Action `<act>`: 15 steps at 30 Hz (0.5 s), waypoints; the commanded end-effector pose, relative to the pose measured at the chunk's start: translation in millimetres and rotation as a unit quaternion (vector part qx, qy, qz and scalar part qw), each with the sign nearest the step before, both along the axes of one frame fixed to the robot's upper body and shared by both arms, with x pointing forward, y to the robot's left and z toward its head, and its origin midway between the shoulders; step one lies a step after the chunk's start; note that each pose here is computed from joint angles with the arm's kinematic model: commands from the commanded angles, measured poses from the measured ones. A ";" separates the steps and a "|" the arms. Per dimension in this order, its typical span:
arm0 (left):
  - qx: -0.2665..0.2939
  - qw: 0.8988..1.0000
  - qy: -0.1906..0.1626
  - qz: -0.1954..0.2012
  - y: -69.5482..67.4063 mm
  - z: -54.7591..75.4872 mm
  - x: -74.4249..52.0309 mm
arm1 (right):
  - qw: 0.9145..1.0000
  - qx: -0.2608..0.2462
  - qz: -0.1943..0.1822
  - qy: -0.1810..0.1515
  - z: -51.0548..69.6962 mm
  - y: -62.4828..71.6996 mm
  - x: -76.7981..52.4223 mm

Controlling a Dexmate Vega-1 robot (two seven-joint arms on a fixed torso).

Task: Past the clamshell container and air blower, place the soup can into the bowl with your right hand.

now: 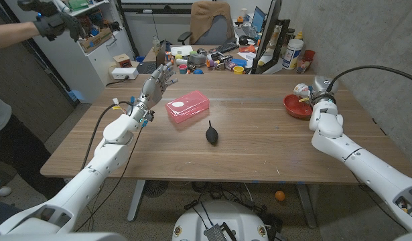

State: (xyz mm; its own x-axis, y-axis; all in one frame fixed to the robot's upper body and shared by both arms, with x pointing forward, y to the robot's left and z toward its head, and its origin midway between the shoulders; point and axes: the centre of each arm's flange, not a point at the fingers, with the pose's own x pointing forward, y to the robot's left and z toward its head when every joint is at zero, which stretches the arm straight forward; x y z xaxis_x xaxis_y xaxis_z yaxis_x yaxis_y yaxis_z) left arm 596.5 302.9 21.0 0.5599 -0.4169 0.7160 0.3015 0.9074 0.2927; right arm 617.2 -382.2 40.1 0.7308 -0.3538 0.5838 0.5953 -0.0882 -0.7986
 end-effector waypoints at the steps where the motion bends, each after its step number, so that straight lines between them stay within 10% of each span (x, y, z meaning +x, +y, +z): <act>1: 0.002 1.000 0.003 0.002 1.0 0.6 3.2 | 1.000 0.014 0.002 0.023 -21.5 -2.1 15.0; 15: 0.003 1.000 0.006 0.001 1.4 1.8 7.8 | 0.999 0.017 0.005 0.030 -28.4 1.6 20.7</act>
State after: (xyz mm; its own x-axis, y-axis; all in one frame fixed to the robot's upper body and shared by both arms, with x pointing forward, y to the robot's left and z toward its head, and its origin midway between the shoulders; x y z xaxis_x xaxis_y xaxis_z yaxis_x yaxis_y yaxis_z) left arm 601.1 303.8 22.3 0.5667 -0.4190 0.7094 0.3016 0.9068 0.2946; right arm 632.5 -382.8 19.1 0.7577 -0.3646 0.5412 0.5596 -0.0637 -0.8263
